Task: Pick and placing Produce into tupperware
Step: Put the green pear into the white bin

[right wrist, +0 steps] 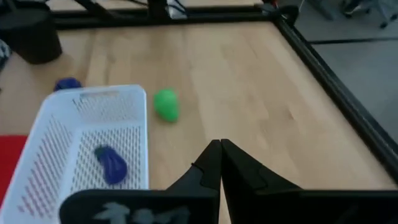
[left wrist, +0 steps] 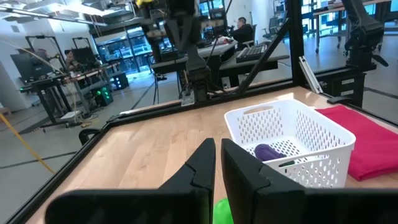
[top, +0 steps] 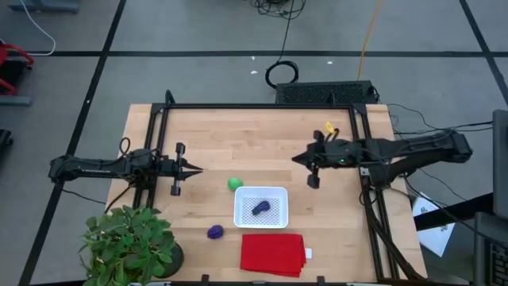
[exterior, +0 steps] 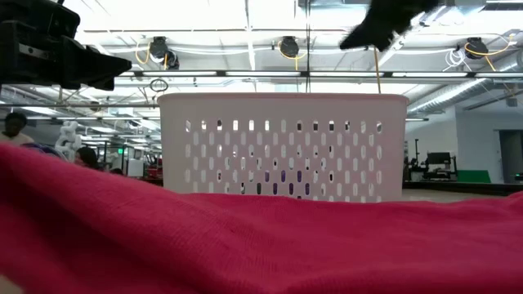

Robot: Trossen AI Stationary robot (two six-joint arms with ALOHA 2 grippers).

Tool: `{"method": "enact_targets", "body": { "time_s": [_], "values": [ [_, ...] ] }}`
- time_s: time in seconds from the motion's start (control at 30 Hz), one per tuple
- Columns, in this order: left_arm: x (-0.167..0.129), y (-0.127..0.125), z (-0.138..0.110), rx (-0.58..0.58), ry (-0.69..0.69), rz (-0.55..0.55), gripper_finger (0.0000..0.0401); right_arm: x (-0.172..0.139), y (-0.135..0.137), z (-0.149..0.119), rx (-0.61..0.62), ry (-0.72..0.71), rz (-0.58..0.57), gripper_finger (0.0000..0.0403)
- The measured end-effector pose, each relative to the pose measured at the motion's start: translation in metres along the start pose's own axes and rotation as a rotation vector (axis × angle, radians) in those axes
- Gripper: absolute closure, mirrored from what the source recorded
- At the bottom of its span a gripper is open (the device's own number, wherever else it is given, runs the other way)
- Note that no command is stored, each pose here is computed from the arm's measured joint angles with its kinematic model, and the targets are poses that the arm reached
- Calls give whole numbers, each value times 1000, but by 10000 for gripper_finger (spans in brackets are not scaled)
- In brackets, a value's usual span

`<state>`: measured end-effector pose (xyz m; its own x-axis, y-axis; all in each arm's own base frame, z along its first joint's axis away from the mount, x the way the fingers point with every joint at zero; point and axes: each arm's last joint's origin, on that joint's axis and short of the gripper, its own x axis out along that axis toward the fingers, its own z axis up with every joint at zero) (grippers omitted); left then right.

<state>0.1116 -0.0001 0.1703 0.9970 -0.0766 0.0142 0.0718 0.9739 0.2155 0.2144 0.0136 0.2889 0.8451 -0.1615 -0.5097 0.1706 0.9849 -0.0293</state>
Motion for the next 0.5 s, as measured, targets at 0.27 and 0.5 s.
{"method": "enact_targets", "body": {
  "time_s": [0.27,0.5],
  "values": [
    [0,0,-1,-1,7,-1,370,-7,6,-43,129,-221,100,403],
    [0,0,-2,20,25,1,370,-12,5,-64,64,-255,117,403]
  ]
}}
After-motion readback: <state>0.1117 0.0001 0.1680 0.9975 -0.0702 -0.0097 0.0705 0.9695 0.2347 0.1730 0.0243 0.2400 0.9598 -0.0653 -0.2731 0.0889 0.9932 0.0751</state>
